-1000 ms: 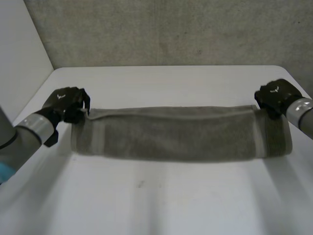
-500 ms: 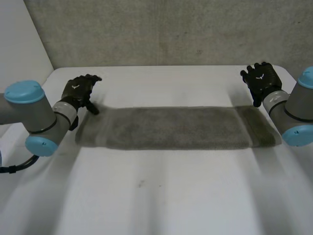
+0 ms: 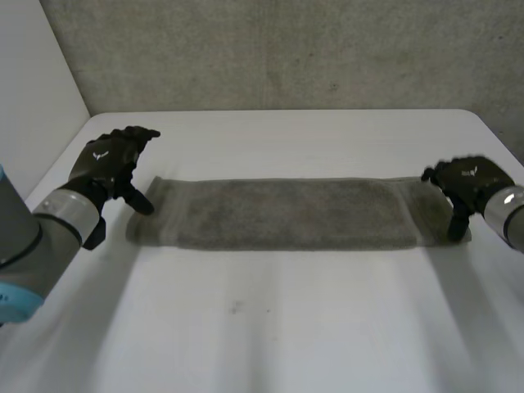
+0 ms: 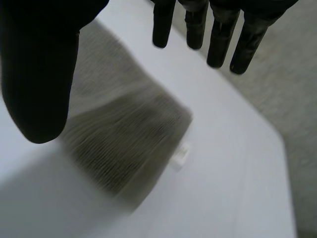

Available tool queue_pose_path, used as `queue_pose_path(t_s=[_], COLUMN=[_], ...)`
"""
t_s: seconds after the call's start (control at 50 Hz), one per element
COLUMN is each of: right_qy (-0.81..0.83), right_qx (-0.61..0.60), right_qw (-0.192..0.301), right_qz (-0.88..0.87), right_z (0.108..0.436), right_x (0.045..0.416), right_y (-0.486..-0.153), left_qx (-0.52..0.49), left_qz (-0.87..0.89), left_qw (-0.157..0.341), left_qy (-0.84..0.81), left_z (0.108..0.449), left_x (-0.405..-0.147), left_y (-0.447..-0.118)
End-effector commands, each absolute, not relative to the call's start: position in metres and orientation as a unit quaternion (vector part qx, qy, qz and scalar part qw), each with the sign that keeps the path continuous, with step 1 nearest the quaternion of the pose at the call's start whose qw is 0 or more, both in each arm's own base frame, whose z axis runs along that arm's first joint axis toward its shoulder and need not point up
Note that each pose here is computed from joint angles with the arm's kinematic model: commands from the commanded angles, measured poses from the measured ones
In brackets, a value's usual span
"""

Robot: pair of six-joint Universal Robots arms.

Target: Fold the towel.

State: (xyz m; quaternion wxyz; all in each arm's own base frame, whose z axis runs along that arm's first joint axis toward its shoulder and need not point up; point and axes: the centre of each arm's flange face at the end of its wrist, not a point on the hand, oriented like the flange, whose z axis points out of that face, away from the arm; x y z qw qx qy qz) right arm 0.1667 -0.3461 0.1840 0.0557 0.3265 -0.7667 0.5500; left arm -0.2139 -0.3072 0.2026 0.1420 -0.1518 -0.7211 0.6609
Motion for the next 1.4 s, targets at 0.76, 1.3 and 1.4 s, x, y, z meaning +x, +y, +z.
queue_pose_path(t_s=[0.76, 1.3, 1.4], right_qy=[-0.771, -0.657, -0.595], right_qx=[0.291, 0.339, 0.415], right_qw=[0.07, 0.029, -0.057], right_qz=[0.563, 0.673, 0.686], right_z=[0.122, 0.235, 0.227], right_x=[0.111, 0.219, 0.318], right_y=[-0.383, -0.385, -0.328], left_qx=[-0.144, -0.136, -0.136], left_qz=[0.693, 0.696, 0.697], left_qw=[0.145, 0.152, 0.152], left_qy=[-0.692, -0.688, -0.688], left_z=[0.195, 0.201, 0.202], left_x=[-0.211, -0.211, -0.21], left_y=[-0.297, -0.295, -0.293])
